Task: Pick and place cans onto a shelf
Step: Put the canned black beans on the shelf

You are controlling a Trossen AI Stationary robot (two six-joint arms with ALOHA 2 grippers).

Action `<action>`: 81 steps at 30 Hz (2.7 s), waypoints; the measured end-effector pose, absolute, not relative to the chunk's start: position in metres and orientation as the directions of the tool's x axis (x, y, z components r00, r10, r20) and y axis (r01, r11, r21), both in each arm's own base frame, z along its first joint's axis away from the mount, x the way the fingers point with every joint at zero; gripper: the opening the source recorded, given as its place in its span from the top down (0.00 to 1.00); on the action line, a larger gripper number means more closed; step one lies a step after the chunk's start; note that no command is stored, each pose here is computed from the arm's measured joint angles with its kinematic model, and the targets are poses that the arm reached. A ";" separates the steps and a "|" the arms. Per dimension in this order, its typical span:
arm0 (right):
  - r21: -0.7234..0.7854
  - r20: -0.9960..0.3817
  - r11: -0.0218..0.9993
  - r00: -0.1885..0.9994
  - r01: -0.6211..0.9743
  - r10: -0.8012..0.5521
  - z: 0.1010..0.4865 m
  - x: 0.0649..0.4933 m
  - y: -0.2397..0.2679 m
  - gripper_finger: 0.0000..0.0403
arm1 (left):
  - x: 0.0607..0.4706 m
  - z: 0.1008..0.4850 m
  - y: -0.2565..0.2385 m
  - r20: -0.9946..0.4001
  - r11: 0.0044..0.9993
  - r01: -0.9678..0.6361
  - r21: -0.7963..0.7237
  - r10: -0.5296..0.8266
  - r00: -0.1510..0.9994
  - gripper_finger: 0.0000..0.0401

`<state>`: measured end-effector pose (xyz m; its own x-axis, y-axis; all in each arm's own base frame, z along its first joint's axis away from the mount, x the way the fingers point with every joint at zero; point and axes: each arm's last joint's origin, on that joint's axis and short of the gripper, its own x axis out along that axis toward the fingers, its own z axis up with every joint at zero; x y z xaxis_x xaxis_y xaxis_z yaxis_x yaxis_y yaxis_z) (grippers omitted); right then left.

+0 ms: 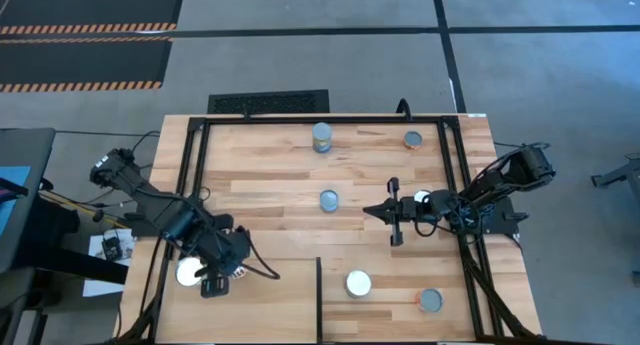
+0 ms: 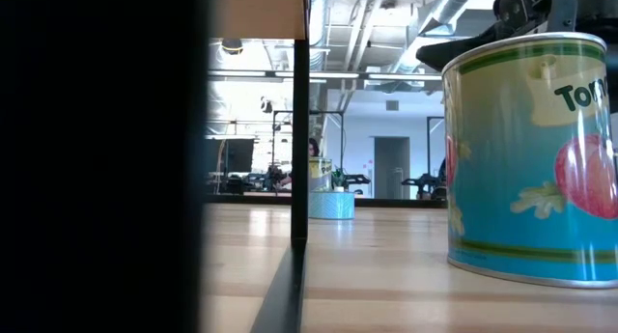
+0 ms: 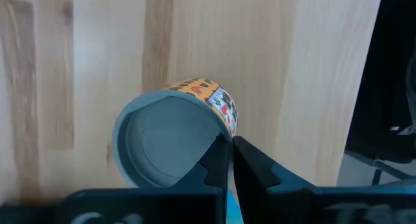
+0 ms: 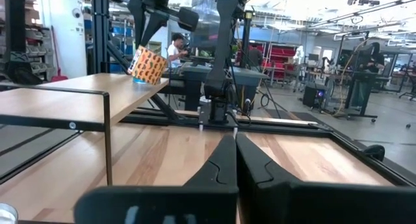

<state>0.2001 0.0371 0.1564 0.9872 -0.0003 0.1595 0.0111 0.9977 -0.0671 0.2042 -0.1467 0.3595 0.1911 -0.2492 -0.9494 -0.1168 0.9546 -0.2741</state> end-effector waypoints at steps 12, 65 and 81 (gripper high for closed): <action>-0.050 0.130 0.999 0.992 0.006 0.000 0.154 0.201 0.037 0.99 | 0.205 0.360 -0.153 -0.937 0.941 -0.135 -0.310 -0.278 0.211 1.00; -0.051 0.125 0.999 0.992 0.004 0.002 0.153 0.201 0.038 0.99 | 0.211 0.340 -0.168 -0.956 0.949 -0.117 -0.292 -0.289 0.045 0.99; -0.051 0.125 0.999 0.992 0.003 0.003 0.153 0.201 0.038 0.99 | 0.214 0.341 -0.171 -0.945 0.939 -0.108 -0.325 -0.320 0.062 0.99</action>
